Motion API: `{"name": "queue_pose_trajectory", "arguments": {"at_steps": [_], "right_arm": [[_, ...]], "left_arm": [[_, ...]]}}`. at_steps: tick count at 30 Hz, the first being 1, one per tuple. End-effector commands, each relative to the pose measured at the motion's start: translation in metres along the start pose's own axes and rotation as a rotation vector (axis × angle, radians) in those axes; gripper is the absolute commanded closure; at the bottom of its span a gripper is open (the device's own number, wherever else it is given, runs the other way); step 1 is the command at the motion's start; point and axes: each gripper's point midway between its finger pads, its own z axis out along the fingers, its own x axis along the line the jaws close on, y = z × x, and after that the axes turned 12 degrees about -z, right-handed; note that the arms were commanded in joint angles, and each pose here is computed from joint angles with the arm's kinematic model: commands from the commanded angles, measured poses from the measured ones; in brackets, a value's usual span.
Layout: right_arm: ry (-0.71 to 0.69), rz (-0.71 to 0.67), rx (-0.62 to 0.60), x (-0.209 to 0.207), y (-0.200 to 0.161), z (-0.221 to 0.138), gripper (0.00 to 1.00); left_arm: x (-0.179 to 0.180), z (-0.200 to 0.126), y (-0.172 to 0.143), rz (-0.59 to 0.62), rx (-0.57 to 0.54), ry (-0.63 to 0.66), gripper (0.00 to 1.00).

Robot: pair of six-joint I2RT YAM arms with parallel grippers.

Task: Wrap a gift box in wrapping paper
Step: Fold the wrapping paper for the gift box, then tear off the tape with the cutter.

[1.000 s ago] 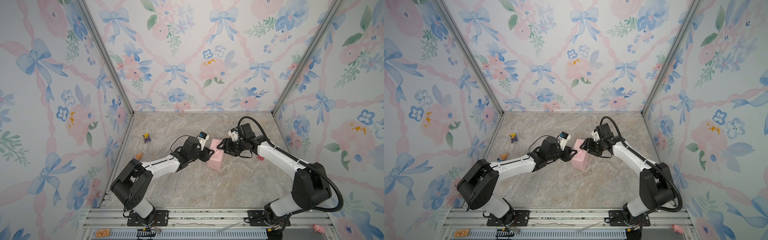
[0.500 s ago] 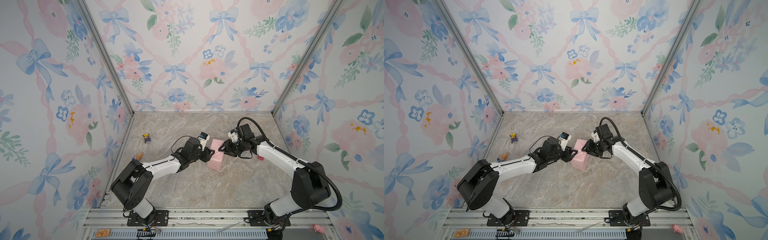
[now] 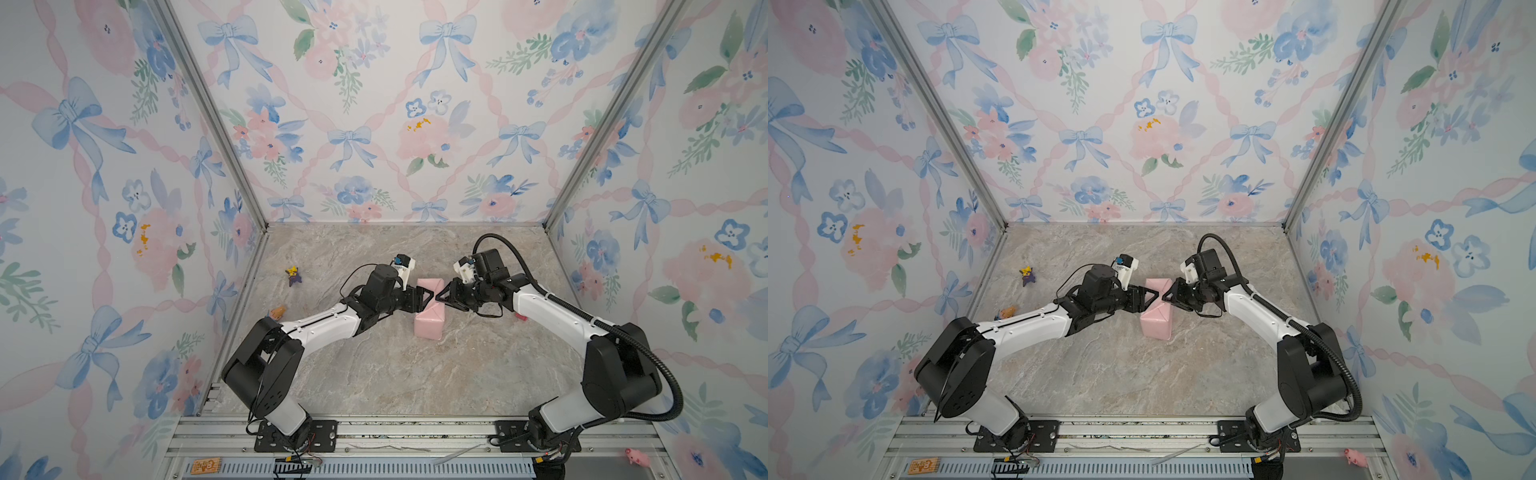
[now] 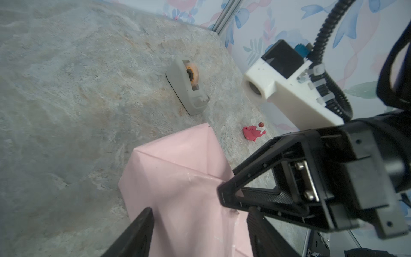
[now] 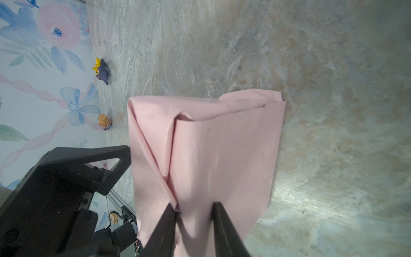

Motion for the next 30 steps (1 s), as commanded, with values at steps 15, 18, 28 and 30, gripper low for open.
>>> {"name": "queue_pose_trajectory", "arguments": {"at_steps": [15, 18, 28, 30], "right_arm": [[-0.057, -0.054, -0.003, -0.006, -0.004, -0.016, 0.57], [-0.067, -0.071, -0.056, -0.012, 0.006, -0.039, 0.57], [-0.035, -0.17, -0.176, -0.092, 0.079, -0.065, 0.63], [-0.005, -0.164, -0.19, -0.111, 0.095, -0.057, 0.64]], "left_arm": [[0.072, 0.01, -0.046, -0.075, 0.097, 0.193, 0.45], [0.075, 0.01, -0.048, -0.056, 0.111, 0.213, 0.45], [0.071, 0.012, -0.047, -0.042, 0.12, 0.198, 0.44], [0.07, 0.013, -0.046, -0.041, 0.119, 0.193, 0.44]]}}
